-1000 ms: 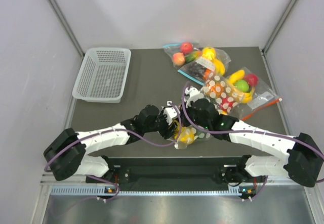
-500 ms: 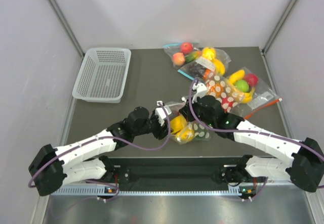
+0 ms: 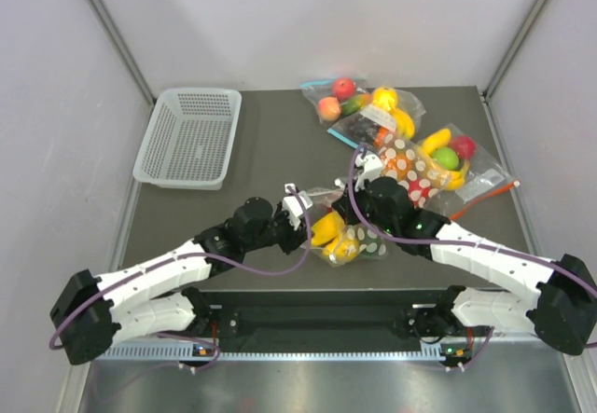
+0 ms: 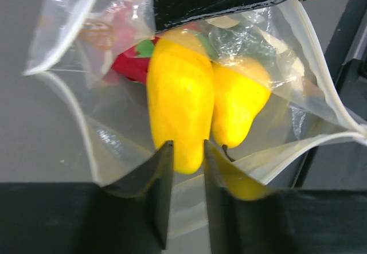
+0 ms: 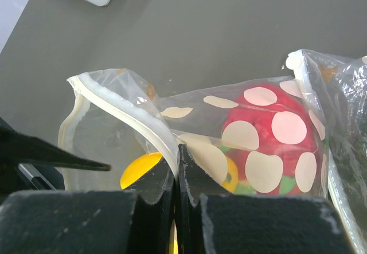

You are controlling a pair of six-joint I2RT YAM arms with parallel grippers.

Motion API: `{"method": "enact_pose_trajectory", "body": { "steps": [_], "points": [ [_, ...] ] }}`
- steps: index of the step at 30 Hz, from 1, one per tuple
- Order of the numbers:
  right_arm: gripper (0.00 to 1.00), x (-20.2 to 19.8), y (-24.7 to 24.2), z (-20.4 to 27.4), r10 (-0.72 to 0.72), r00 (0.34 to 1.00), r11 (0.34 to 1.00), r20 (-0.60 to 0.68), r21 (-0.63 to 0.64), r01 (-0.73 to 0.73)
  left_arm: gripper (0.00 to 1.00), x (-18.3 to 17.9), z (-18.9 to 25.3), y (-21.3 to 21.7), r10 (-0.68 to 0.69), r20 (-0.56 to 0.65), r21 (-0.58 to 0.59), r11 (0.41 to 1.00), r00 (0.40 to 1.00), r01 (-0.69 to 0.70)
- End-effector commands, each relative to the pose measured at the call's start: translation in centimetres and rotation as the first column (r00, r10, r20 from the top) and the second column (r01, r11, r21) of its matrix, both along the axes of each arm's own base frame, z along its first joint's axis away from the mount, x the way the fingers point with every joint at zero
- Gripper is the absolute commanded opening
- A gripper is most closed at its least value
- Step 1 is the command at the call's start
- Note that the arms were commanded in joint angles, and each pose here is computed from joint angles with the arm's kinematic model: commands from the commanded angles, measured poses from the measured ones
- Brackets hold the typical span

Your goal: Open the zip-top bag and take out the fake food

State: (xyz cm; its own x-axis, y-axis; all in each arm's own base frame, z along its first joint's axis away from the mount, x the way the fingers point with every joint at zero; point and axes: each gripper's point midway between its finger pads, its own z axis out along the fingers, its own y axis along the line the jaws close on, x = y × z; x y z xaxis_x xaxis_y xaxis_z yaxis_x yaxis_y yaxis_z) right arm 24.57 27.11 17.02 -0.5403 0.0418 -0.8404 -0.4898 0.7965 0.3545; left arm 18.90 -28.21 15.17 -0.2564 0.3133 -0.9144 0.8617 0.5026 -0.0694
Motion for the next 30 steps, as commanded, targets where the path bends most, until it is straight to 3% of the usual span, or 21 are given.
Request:
{"method": "enact_pose_trajectory", "body": {
  "steps": [1,5,7,9,12,16,21,30],
  "points": [
    [0.0,0.3,-0.3,1.2,-0.007,0.999,1.0,0.036,0.028,0.006,0.35,0.1,2.2,-2.5,-0.067,0.033,-0.105,0.992,0.997,0.07],
    [0.0,0.0,-0.1,1.4,0.007,0.999,0.999,0.035,0.04,-0.008,0.54,0.7,-0.2,-3.5,-0.069,-0.019,-0.068,0.995,0.997,0.068],
    [0.0,-0.1,-0.1,1.7,0.009,0.999,0.999,0.038,0.048,-0.011,0.57,0.8,-0.8,-3.9,-0.073,-0.039,-0.062,0.996,0.997,0.071],
    [0.0,-0.2,-0.1,1.8,0.013,0.999,0.999,0.041,0.052,-0.015,0.7,0.8,-1.3,-4.3,-0.082,-0.051,-0.071,0.994,0.995,0.079],
    [0.0,-0.3,-0.2,2.1,0.016,0.999,0.998,0.044,0.057,-0.018,0.79,1.2,-2.5,-4.2,-0.064,-0.056,-0.036,0.997,0.996,0.062],
    [0.0,-0.6,0.0,3.0,0.029,0.998,0.996,0.055,0.083,-0.033,0.83,1.3,-3.4,-4.1,-0.055,-0.062,-0.023,0.998,0.997,0.053],
    [0.0,-0.8,0.4,3.0,0.041,0.998,0.993,0.051,0.105,-0.046,0.84,1.9,-4.2,-5.0,-0.045,-0.068,-0.051,0.998,0.997,0.042],
    [0.0,-1.4,0.9,1.0,0.059,0.998,0.992,0.006,0.11,-0.059,0.83,3.3,-7.0,-5.7,0.008,-0.089,0.003,1.0,0.996,-0.008]
  ]
}}
